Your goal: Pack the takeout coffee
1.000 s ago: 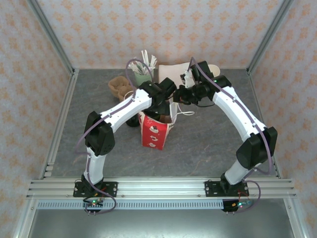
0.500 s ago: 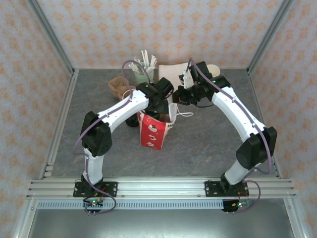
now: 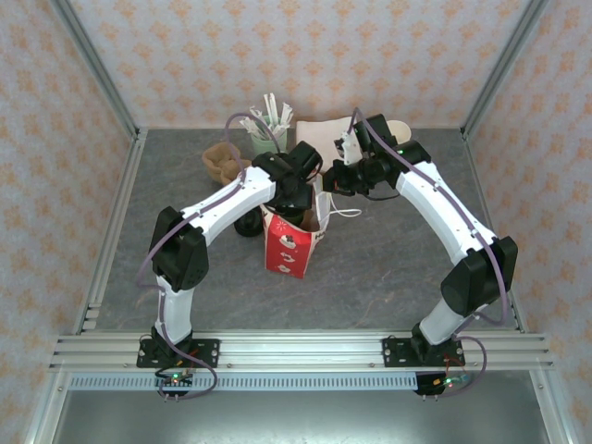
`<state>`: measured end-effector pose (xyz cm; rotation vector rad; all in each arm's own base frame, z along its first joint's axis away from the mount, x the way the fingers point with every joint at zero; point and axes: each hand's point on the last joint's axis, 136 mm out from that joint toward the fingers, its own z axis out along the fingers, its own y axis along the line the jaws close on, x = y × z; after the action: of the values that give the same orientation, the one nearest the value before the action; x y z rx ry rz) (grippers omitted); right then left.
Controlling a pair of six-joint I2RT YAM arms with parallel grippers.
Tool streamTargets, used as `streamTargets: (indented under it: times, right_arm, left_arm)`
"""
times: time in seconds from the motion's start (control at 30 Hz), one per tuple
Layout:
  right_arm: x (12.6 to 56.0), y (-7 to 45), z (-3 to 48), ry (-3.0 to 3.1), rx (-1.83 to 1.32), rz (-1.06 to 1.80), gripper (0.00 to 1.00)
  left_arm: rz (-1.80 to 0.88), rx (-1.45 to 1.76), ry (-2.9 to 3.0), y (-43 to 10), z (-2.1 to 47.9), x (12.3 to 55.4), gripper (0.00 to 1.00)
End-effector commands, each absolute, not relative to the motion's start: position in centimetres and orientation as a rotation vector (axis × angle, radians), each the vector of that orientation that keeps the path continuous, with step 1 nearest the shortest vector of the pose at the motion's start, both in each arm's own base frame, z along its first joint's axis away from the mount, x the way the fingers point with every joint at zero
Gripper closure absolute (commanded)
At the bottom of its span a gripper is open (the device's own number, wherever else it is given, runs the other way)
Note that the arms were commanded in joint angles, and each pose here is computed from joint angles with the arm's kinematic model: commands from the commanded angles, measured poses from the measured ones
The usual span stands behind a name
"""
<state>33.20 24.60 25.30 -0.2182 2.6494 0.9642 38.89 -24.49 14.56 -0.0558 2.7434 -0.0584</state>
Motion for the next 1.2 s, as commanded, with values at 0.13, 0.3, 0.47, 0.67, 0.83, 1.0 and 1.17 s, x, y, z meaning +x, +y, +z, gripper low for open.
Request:
streamTargets:
  times: [0.13, 0.3, 0.47, 0.67, 0.83, 1.0, 1.17]
  right_arm:
    - [33.4, 24.6, 26.1, 2.623, -0.264, 0.928, 0.9]
    - [33.4, 24.6, 26.2, 2.624, -0.271, 0.921, 0.9]
    - [33.5, 24.5, 26.2, 2.626, -0.268, 0.916, 0.9]
    - [33.5, 24.5, 26.2, 2.627, -0.263, 0.912, 0.9]
    - [33.5, 24.3, 26.2, 2.627, -0.257, 0.906, 0.9]
    - [33.5, 24.2, 26.1, 2.627, -0.248, 0.901, 0.9]
    - [33.4, 24.1, 26.0, 2.628, -0.244, 0.896, 0.9]
  left_arm:
    - [-0.068, -0.009, 2.811, -25.3, 12.8, 38.3, 0.24]
    - [-0.041, 0.013, 2.827, -25.4, 12.3, 38.1, 0.24]
    - [-0.014, 0.032, 2.844, -25.3, 12.1, 37.7, 0.27]
    - [-0.046, 0.038, 2.842, -25.4, 12.6, 37.3, 0.37]
    - [-0.122, 0.006, 2.809, -25.6, 14.3, 37.2, 0.42]
    - [-0.177, -0.019, 2.779, -25.6, 15.8, 37.1, 0.47]
    - [-0.248, -0.047, 2.735, -25.7, 17.9, 37.1, 0.49]
